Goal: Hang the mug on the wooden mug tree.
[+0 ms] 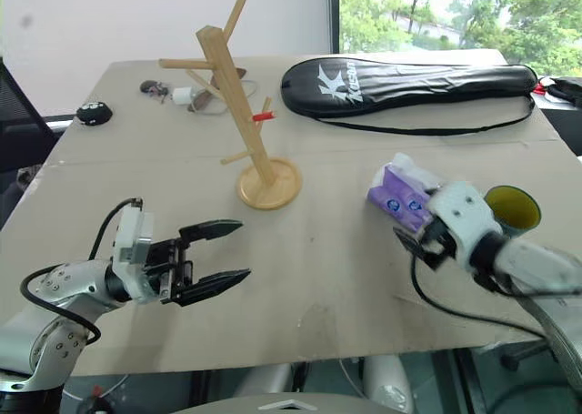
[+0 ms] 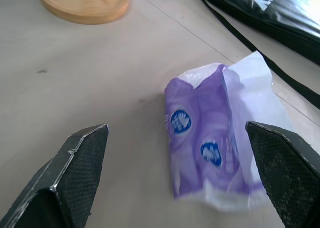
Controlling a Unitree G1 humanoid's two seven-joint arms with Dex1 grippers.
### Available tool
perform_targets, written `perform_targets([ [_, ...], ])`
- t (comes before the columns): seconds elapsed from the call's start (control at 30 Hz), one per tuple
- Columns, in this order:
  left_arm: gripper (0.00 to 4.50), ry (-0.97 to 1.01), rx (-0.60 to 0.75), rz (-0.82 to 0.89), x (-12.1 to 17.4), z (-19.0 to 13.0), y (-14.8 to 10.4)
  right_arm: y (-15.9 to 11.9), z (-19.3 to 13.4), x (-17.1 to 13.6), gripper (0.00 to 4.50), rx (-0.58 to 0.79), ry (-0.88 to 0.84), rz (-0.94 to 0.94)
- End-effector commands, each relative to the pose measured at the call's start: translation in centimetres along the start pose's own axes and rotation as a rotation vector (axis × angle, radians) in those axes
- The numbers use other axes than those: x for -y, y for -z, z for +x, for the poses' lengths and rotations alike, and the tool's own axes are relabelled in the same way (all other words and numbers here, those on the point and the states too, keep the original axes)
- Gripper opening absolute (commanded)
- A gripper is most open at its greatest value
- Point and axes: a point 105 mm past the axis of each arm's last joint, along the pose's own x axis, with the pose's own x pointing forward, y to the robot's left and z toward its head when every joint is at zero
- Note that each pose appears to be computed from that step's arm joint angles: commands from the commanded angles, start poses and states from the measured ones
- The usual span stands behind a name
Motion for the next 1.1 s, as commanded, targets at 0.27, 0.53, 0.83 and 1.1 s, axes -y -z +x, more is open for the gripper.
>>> perform_targets([
  [0.27,4.50,-0.029,0.030,0.061,1.0,0.8,-1.9,3.6,4.8,1.7,2.01,-0.161,0.039,-0.063],
  [0.53,4.50,-0.071,0.046,0.062,1.0,1.1,-1.7,-0.1,5.6,1.8,0.09,-0.041,0.036,-0.100],
  [0.83,4.50,-0.085,0.051,0.061,0.3,0.6,-1.1,-1.2,2.1,-2.5,0.09,0.071,-0.234,-0.110],
  [1.1,4.50,-0.057,0.063,0.045,0.4,0.6,0.1,-3.0,-0.1,1.6,0.09,0.219,-0.003,-0.130],
])
